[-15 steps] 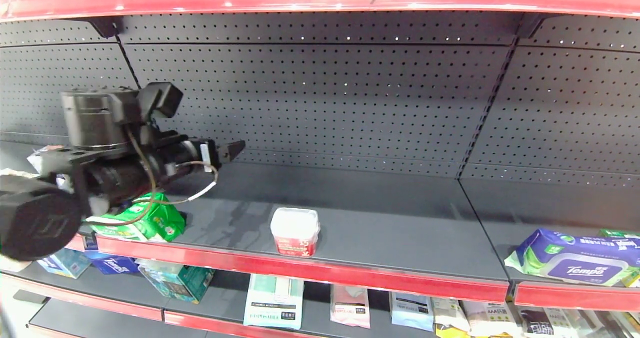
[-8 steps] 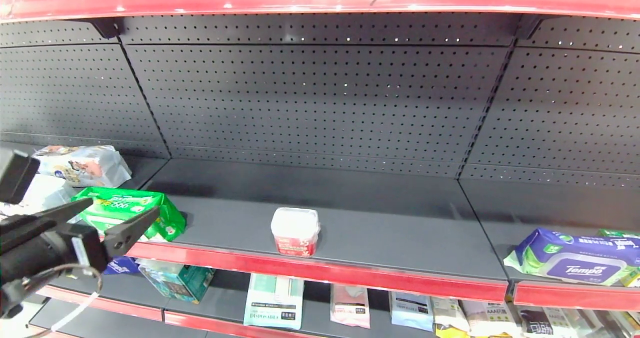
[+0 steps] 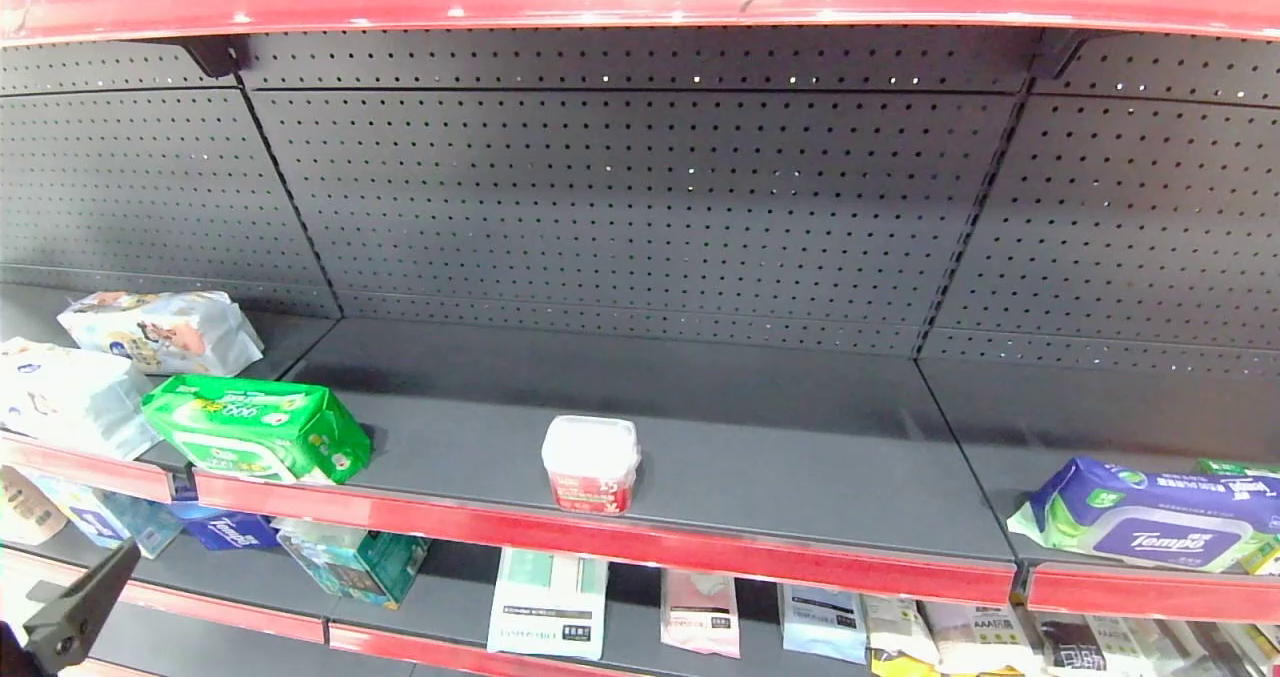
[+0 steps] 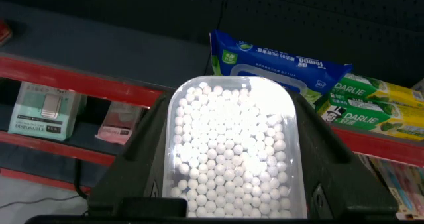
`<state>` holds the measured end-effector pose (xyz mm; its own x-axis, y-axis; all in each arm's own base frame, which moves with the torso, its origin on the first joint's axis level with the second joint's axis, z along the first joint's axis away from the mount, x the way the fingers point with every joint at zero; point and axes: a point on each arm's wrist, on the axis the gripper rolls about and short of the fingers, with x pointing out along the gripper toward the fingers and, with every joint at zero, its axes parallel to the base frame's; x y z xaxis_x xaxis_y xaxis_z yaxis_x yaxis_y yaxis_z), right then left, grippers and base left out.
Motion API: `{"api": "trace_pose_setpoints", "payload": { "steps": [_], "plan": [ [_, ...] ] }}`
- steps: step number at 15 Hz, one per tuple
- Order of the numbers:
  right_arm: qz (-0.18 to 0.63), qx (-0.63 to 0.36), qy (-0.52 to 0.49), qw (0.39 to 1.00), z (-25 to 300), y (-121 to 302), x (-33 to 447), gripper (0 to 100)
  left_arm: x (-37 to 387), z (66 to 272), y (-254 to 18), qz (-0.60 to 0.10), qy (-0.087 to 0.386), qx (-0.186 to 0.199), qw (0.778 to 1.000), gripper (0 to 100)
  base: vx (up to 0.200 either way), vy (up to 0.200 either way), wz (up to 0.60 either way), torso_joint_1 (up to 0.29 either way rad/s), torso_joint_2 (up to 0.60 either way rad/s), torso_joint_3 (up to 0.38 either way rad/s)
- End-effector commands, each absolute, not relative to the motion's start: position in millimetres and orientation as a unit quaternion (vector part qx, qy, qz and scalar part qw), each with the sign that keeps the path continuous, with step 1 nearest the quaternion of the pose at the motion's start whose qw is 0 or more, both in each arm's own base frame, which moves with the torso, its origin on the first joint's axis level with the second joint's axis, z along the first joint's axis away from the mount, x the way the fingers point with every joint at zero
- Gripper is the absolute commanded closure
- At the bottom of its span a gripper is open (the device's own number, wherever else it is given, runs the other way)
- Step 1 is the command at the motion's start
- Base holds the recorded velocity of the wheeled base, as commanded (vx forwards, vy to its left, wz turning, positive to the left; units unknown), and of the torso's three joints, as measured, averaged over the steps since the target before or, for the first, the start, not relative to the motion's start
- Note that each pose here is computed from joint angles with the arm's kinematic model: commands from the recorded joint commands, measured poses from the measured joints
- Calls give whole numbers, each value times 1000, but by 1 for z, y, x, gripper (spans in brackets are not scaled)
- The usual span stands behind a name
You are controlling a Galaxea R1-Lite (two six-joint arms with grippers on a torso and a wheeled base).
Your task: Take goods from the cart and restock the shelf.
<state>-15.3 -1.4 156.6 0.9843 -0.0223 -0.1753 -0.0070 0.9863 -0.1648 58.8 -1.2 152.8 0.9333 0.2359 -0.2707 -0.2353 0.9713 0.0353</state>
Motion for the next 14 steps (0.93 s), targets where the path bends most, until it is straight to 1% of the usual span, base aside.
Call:
{"api": "trace_pose_setpoints", "payload": {
  "steps": [1,2,5,7,8,9,11,12,13,14],
  "plan": [
    [-5,-83,86,993,158,-1,-16,100,53,146,3,160,135,-1,978,0,0,0,0,0,0,0],
    [-5,-82,86,993,158,-1,-16,100,47,140,6,196,131,-7,972,0,0,0,0,0,0,0],
    [-6,-82,83,993,160,-1,-16,100,36,132,11,257,120,-14,959,0,0,0,0,0,0,0],
    [-7,-83,82,993,160,-2,-16,100,23,125,14,318,126,-22,939,0,0,0,0,0,0,0],
    [-7,-83,82,993,160,-2,-16,100,18,121,13,302,124,-25,945,0,0,0,0,0,0,0],
    [-6,-82,83,993,160,-1,-16,100,13,119,10,241,107,-33,964,0,0,0,0,0,0,0],
    [-1,-85,89,992,159,-1,-15,100,2,116,4,123,70,-45,989,0,0,0,0,0,0,0],
    [1,-85,94,992,158,-1,-14,100,-2,112,2,97,67,-47,992,0,0,0,0,0,0,0],
    [4,-84,100,991,158,-1,-13,100,-12,105,-1,29,55,-42,997,0,0,0,0,0,0,0],
    [3,-85,100,991,159,-1,-12,100,-22,96,-4,-38,32,-29,998,0,0,0,0,0,0,0]
  ]
}}
